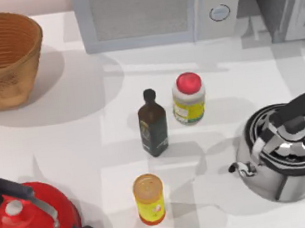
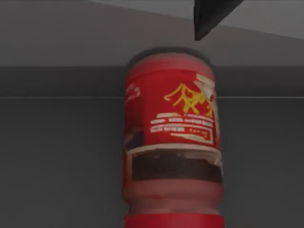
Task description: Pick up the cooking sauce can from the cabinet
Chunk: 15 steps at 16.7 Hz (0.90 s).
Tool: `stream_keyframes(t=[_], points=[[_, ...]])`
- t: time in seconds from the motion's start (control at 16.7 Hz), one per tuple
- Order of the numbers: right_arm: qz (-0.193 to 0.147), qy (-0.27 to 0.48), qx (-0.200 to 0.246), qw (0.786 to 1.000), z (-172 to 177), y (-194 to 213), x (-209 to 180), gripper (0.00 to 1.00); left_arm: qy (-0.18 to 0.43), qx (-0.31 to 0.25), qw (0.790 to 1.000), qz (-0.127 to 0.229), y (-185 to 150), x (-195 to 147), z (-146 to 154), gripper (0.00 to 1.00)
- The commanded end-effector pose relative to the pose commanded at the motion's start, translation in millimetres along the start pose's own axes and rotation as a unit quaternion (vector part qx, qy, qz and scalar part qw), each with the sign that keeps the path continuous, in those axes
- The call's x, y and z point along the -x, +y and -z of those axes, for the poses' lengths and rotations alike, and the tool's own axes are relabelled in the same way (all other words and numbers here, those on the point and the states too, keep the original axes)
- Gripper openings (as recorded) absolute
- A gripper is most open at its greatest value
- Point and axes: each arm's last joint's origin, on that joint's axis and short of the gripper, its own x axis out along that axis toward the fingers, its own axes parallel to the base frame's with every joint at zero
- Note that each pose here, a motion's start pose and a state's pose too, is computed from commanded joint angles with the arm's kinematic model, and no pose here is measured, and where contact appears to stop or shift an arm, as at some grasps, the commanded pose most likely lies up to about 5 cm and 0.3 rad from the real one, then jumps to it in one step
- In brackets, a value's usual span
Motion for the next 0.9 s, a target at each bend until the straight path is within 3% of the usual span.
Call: stream_keyframes(t=[0.6, 0.9], points=[[0.001, 0.01, 0.002, 1.0, -4, 7, -21, 1.0, 0.0, 0.0, 1.0, 0.0, 0, 0, 0, 1.0], [0.003, 0.014, 0.001, 1.0, -4, 30, -73, 1.0, 0.0, 0.0, 1.0, 0.0, 0, 0, 0, 1.0]])
